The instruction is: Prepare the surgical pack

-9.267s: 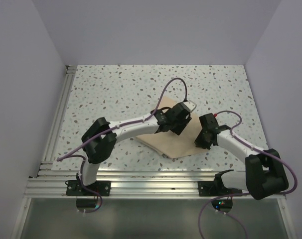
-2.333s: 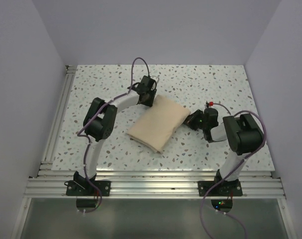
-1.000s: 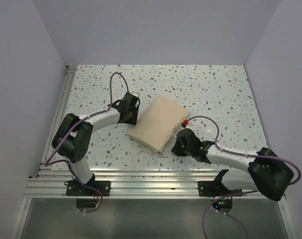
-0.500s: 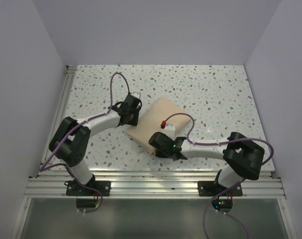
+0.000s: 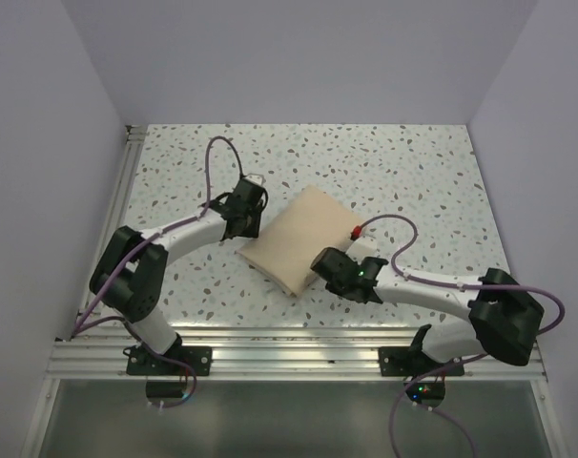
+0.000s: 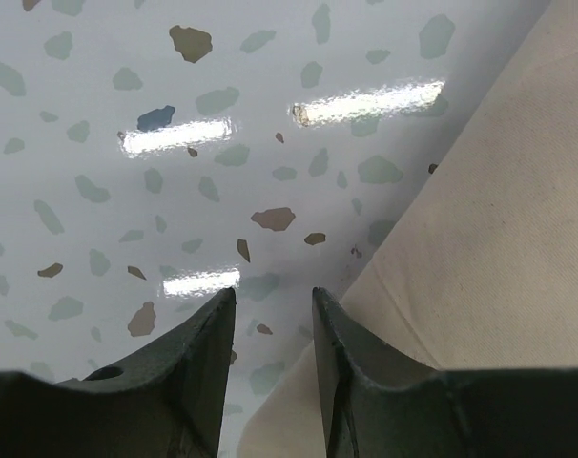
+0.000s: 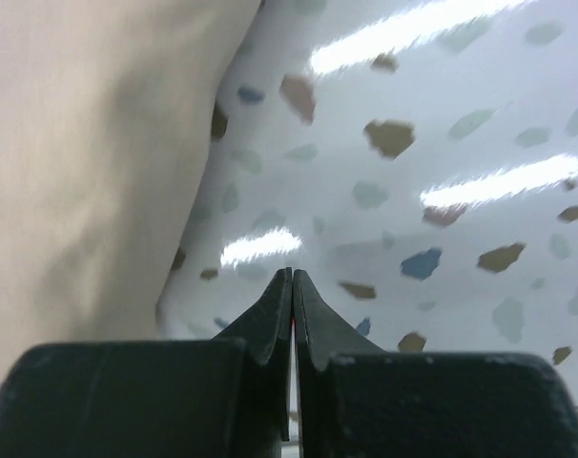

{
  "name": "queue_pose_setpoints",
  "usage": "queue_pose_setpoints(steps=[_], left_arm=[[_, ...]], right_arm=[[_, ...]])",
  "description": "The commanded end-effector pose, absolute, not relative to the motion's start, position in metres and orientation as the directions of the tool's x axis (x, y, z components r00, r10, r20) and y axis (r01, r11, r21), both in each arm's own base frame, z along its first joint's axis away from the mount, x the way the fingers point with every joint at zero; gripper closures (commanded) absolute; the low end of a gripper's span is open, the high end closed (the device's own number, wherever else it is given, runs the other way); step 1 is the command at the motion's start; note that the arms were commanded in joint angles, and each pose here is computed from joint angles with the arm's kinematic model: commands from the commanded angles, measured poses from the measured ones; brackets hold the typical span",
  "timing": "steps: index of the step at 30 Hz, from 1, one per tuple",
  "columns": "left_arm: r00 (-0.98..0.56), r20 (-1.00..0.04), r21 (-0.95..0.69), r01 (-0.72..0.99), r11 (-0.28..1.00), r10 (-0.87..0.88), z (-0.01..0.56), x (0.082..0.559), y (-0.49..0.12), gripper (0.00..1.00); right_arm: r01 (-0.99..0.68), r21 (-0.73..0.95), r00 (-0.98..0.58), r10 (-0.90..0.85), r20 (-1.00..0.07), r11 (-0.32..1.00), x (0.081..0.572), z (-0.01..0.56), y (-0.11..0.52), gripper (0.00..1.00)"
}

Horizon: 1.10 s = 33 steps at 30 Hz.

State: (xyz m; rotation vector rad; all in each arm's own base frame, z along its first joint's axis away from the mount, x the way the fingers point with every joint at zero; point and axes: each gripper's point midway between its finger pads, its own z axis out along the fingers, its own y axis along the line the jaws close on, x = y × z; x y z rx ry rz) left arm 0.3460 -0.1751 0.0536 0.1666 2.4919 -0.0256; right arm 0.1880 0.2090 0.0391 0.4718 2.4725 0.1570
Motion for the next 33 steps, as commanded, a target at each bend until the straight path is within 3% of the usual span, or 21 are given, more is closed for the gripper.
queue_pose_setpoints(steps=[1,14,21,26,30,33], left_arm=[[-0.735,-0.673,0.0,0.119,0.993,0.088,0.092,0.367,-0.18,0.58],[-0.668,-0.705,0.043,0.297,0.954,0.24,0.092,0.468,-0.241,0.6],[-0.658,-0.703,0.039,0.342,0.939,0.269,0.083,0.518,-0.266,0.59],[-0.667,-0.682,-0.011,0.417,0.909,0.298,0.058,0.527,-0.288,0.59],[-0.66,-0.69,-0.141,0.525,0.839,0.297,0.052,0.52,-0.329,0.59],[-0.634,-0.687,-0.126,0.584,0.802,0.354,0.049,0.509,-0.351,0.59]], right_arm=[[0.355,0.203,-0.707,0.405,-0.58,0.912,0.211,0.046,0.181,1.0],[0.526,0.17,-0.635,0.517,-0.574,0.833,0.291,0.061,0.099,1.0],[0.545,0.184,-0.653,0.552,-0.519,0.818,0.319,0.048,0.1,1.0],[0.555,0.185,-0.653,0.563,-0.507,0.811,0.338,0.035,0.11,1.0],[0.553,0.209,-0.636,0.57,-0.52,0.807,0.367,0.042,0.121,1.0],[0.546,0.212,-0.639,0.566,-0.521,0.811,0.376,0.047,0.127,1.0]])
